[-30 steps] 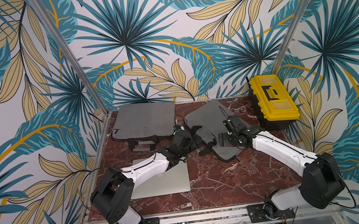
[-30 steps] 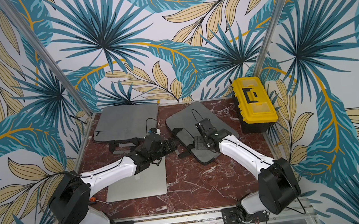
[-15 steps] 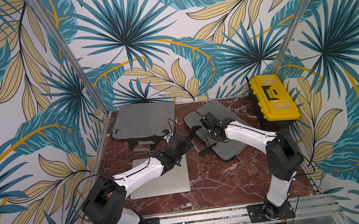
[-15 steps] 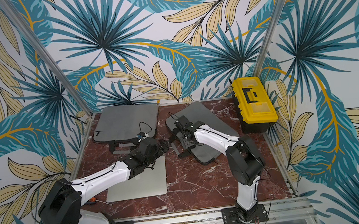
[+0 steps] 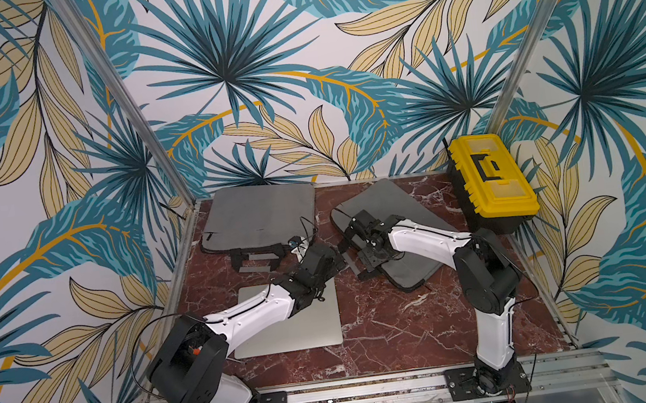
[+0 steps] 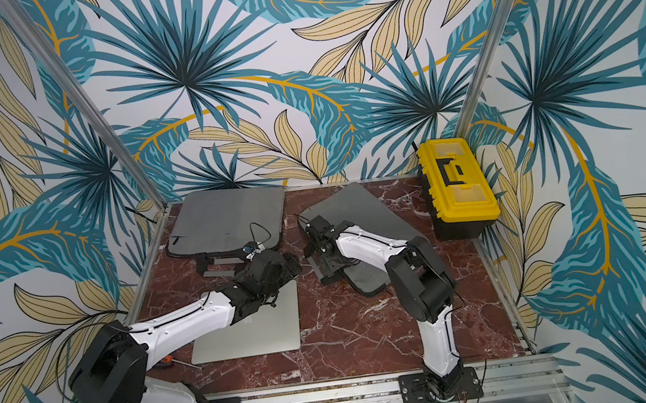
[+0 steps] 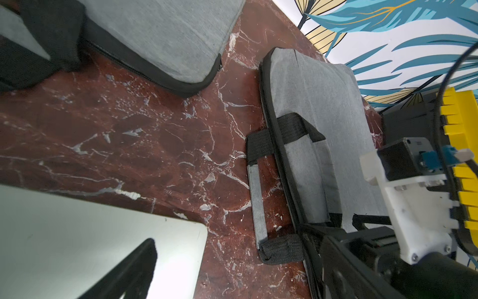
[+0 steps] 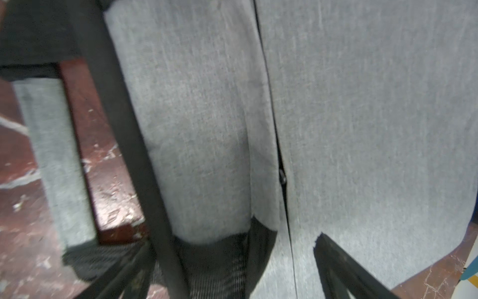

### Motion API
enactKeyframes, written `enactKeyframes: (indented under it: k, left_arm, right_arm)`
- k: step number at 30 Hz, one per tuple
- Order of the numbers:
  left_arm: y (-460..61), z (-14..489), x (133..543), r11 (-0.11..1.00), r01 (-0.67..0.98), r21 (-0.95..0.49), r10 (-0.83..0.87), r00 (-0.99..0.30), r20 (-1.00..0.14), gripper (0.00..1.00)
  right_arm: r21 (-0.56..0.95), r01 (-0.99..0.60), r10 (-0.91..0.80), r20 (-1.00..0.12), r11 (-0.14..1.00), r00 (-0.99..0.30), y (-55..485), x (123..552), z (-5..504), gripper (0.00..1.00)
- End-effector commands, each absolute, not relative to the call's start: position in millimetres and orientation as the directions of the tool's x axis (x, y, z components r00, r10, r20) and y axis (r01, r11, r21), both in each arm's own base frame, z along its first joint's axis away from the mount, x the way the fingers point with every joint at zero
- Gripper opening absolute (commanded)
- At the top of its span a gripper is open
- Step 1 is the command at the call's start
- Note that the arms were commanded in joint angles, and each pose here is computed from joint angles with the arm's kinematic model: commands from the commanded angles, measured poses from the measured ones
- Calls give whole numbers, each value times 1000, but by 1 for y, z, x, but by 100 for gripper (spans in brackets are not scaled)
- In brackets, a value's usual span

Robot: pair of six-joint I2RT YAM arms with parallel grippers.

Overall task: Open the zippered laptop bag and take out the laptop
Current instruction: Open the bag flap on the zippered laptop bag.

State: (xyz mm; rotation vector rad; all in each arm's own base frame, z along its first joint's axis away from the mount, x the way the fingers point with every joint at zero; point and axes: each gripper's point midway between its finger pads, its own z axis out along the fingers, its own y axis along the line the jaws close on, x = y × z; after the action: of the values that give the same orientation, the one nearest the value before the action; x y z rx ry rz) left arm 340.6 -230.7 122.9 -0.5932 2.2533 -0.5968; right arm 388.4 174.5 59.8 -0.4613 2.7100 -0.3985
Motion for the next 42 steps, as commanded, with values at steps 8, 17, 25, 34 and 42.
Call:
enactKeyframes:
  k: [8, 17, 25, 34, 42]
  left_arm:
    - [-222, 113, 338, 788, -266, -555, -577, -634, -515, 100]
    - [-225, 110, 336, 783, -269, -561, -578, -646, -498, 100]
    - [-227, 107, 337, 772, -281, -570, -590, -650, -479, 100]
    - [-242, 113, 346, 775, -242, -584, -564, -682, -466, 100]
    - [-290, 137, 367, 712, -119, -692, -531, -737, -419, 100]
  right_arm:
    - [-421, -195, -333, -285, 886, -899, 157, 393, 57, 89]
    - [-427, -183, -328, -297, 886, -897, 157, 396, 57, 60]
    - [-459, -105, -311, -402, 882, -861, 146, 404, 99, 25]
    - [-441, -25, -283, -529, 897, -800, 137, 412, 151, 0]
    - [-332, -38, -253, -633, 942, -732, 149, 415, 198, 0]
